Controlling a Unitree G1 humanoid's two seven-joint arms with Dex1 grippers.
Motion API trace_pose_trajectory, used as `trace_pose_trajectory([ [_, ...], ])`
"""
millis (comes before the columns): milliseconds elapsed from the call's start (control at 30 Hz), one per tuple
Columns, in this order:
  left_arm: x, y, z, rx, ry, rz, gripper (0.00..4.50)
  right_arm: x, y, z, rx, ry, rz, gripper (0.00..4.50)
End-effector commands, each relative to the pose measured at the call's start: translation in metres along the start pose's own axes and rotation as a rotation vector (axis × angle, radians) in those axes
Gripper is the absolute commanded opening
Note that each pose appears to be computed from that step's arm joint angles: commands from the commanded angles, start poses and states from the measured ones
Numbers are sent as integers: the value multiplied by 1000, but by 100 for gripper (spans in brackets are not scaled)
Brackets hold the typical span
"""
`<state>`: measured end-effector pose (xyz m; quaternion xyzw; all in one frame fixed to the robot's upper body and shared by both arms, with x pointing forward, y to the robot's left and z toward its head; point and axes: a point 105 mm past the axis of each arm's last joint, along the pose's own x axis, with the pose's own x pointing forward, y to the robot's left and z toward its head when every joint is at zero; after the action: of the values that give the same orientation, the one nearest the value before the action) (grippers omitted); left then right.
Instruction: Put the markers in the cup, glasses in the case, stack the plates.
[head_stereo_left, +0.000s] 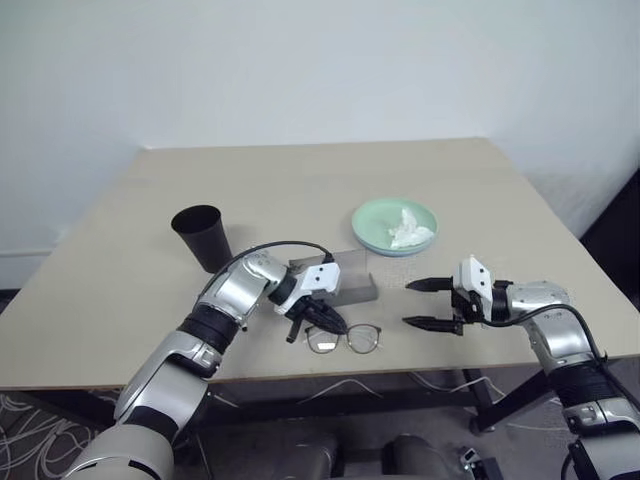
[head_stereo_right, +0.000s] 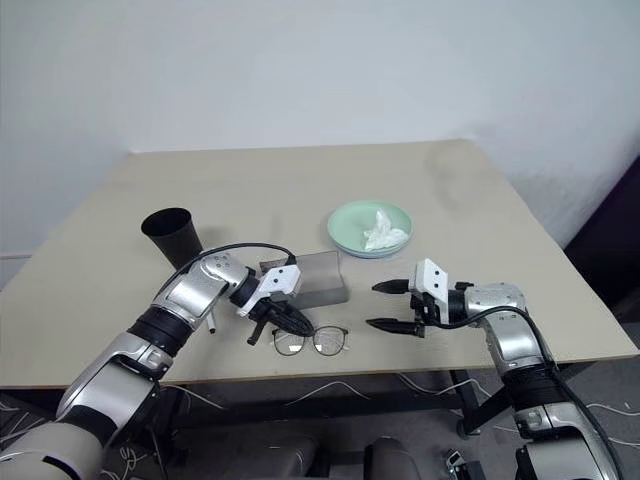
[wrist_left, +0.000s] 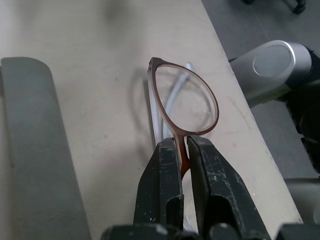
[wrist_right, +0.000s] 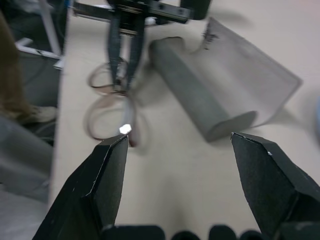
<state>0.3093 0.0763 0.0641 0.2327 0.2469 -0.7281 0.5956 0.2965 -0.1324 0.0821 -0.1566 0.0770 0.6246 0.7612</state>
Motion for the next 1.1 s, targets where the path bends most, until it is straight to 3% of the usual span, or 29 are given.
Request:
trace_pose_trajectory([
  [33,-10,8,15,30,-36,43,27,-2,-2,16,-46,-31,-1,356],
  [633,-23,7,35,47,-115,64,13,-12,-21,15,-54,-7,-95,356],
  [1100,-78,41,77,228,-125,313,13,-12,-24,16,-67,4,-110,356],
])
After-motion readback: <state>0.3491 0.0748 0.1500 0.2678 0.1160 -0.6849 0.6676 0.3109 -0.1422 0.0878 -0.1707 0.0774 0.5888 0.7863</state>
